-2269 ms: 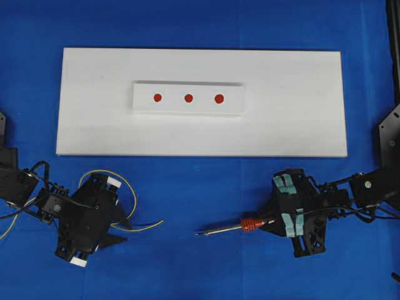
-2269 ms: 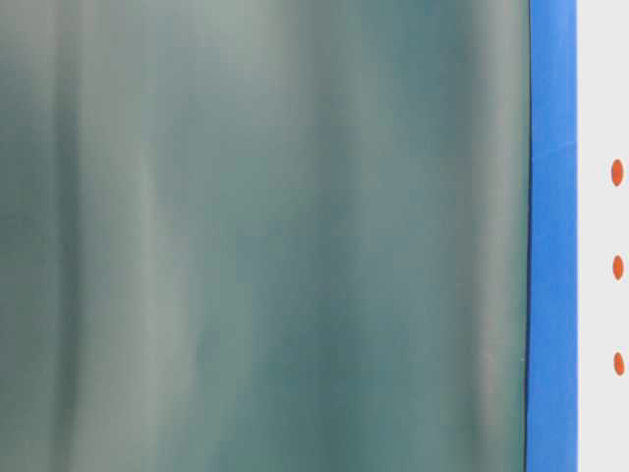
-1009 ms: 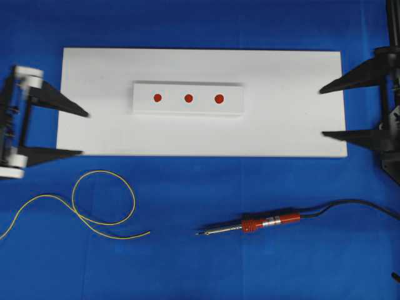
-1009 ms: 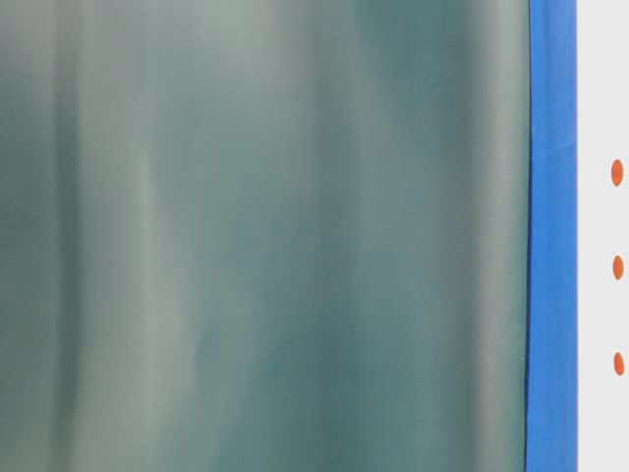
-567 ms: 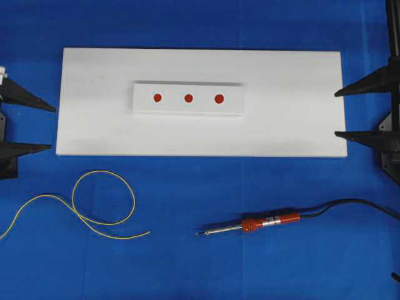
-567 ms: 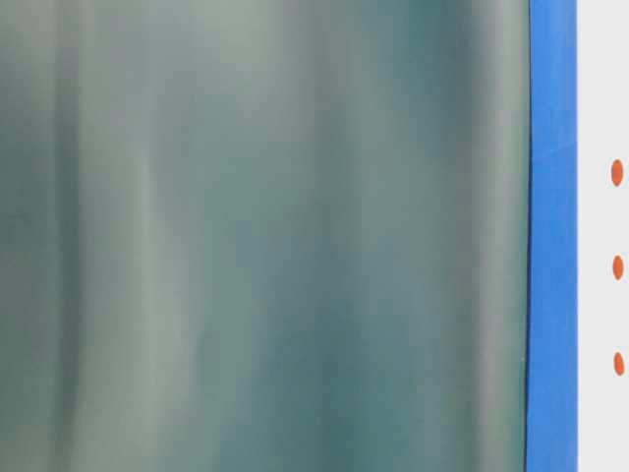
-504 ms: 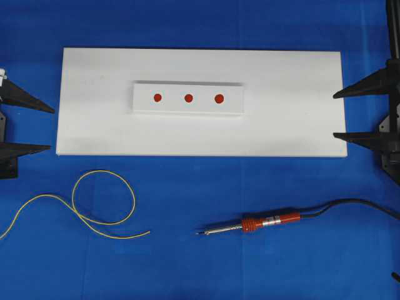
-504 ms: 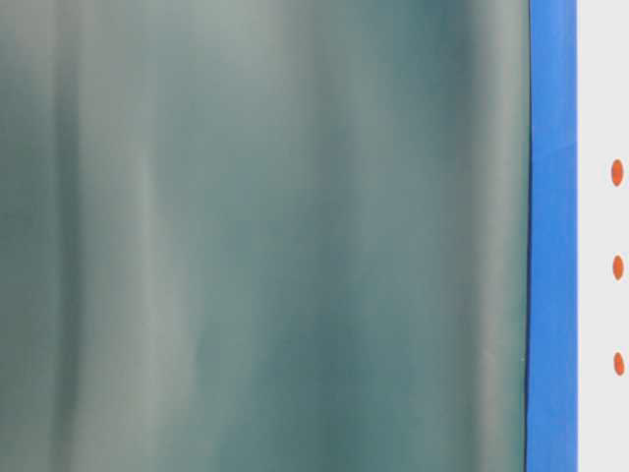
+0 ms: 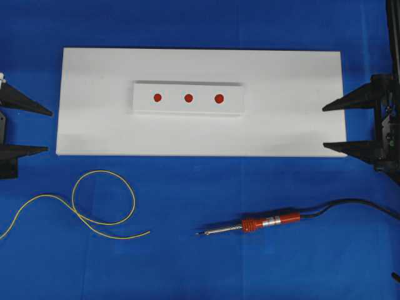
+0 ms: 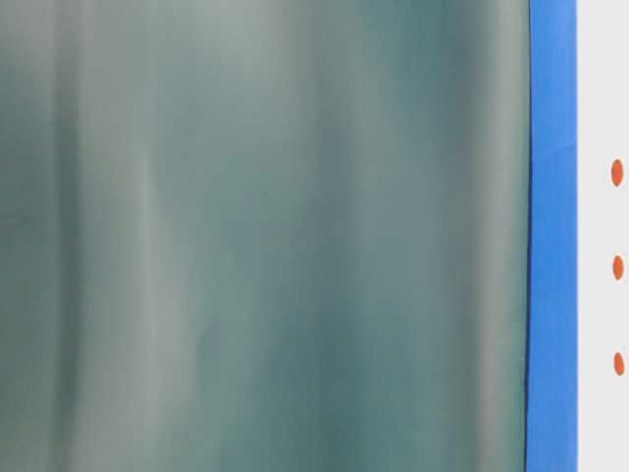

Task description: Touch the tip of the soldering iron to the tip of the solder at the mark.

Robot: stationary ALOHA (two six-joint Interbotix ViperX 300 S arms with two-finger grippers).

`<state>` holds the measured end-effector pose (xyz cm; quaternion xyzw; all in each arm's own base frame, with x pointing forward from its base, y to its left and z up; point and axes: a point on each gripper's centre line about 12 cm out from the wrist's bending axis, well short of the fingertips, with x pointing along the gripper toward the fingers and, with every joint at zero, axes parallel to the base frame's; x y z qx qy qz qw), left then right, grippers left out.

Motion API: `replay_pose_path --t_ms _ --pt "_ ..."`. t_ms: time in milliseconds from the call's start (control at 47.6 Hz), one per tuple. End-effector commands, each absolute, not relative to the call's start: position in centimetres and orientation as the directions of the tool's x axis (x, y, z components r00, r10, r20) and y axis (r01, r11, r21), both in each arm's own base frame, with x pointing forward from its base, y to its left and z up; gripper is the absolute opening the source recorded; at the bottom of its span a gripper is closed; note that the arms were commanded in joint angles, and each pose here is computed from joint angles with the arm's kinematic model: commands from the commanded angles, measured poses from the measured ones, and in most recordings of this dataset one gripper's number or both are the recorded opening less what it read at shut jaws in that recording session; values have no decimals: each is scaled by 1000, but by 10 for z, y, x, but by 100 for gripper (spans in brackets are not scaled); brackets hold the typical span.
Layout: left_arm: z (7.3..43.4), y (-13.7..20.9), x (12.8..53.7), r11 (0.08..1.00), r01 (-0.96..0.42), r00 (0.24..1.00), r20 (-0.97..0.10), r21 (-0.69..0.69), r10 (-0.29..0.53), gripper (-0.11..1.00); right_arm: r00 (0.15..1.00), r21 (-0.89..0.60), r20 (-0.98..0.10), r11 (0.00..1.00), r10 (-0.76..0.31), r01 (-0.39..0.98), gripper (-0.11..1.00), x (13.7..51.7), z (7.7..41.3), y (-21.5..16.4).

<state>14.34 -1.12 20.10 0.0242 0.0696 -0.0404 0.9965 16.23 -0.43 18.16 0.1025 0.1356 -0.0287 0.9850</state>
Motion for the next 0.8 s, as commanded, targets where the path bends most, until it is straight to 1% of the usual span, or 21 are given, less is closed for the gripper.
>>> replay_pose_path --t_ms 0,777 --pt "206 -11 145 996 82 989 -127 46 -76 74 964 197 -267 978 -15 70 75 165 184 -2" --pt "206 -11 145 996 81 989 -127 44 -74 74 964 196 -266 978 -11 65 74 165 187 -1"
